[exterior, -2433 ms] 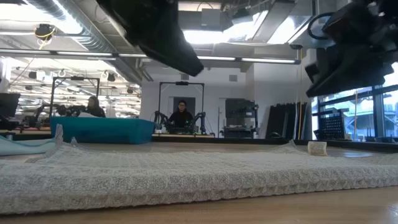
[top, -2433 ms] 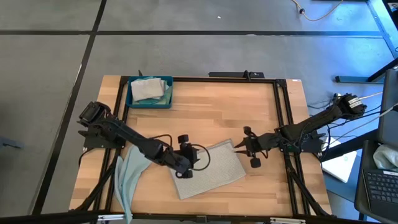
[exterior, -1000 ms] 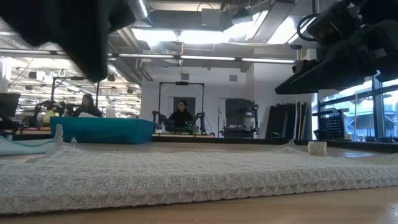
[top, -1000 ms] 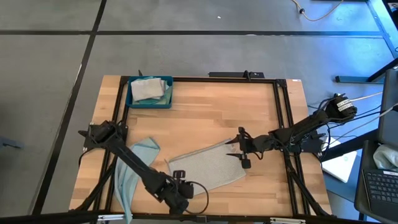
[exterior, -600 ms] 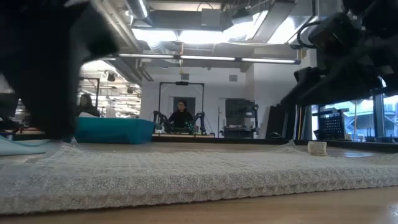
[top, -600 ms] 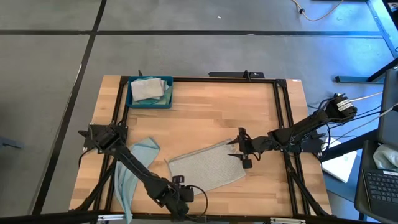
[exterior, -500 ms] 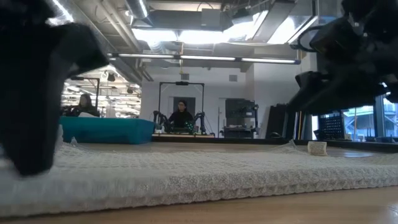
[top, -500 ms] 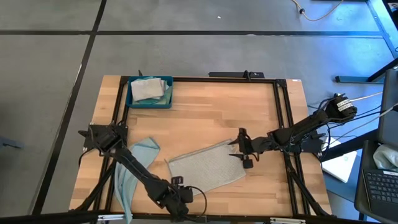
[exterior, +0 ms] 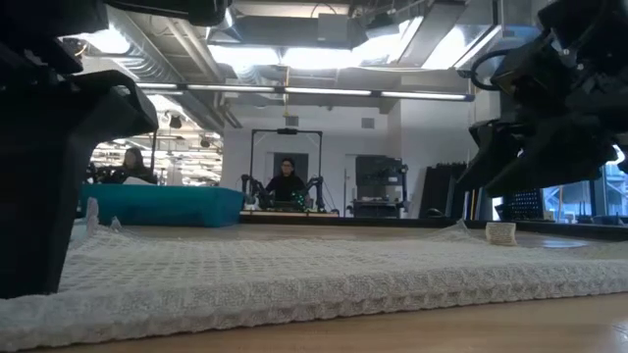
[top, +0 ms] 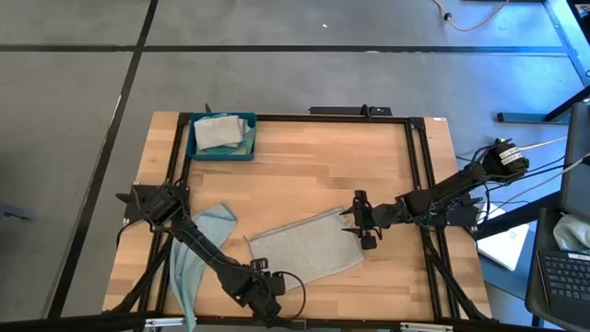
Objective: Fold microfiber towels
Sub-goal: Fold the gray towel
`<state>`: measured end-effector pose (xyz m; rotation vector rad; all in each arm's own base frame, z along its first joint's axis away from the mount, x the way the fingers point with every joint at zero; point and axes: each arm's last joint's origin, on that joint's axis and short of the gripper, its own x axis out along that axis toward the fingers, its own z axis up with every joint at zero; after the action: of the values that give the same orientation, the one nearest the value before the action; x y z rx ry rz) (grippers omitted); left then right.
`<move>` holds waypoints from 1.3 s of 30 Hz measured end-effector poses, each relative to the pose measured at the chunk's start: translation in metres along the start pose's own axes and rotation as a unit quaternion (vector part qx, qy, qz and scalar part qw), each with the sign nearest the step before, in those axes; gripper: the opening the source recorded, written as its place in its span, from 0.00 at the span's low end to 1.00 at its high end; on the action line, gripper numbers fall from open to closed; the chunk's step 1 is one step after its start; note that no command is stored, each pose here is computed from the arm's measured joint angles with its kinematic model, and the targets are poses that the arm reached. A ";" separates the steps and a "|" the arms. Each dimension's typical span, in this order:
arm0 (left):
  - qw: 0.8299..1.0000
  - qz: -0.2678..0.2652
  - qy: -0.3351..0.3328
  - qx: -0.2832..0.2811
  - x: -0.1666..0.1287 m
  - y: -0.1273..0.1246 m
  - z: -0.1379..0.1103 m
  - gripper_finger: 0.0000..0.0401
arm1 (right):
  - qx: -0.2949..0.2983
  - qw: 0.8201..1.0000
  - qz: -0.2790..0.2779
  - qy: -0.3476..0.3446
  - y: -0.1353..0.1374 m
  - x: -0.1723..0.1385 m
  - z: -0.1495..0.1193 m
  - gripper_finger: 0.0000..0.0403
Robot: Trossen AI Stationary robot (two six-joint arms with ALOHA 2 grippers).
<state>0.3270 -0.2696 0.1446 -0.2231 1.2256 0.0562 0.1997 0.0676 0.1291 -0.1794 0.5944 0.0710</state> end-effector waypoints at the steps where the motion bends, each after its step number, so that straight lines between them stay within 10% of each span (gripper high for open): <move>1: 1.000 0.000 0.000 0.000 0.000 0.000 0.000 0.44 | 0.001 1.000 0.002 0.001 0.000 0.000 0.000 0.58; 20: 0.999 0.031 -0.013 -0.022 0.005 0.002 -0.002 0.43 | 0.014 1.000 0.009 0.004 0.001 0.000 -0.001 0.58; 39: 0.997 -0.027 0.061 -0.036 0.003 0.013 0.010 0.02 | 0.025 0.995 0.080 -0.053 0.005 -0.001 0.011 0.58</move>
<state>0.3349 -0.2550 0.1426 -0.3260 1.3391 0.0411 0.2042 0.0741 0.1377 -0.0795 0.5043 0.2199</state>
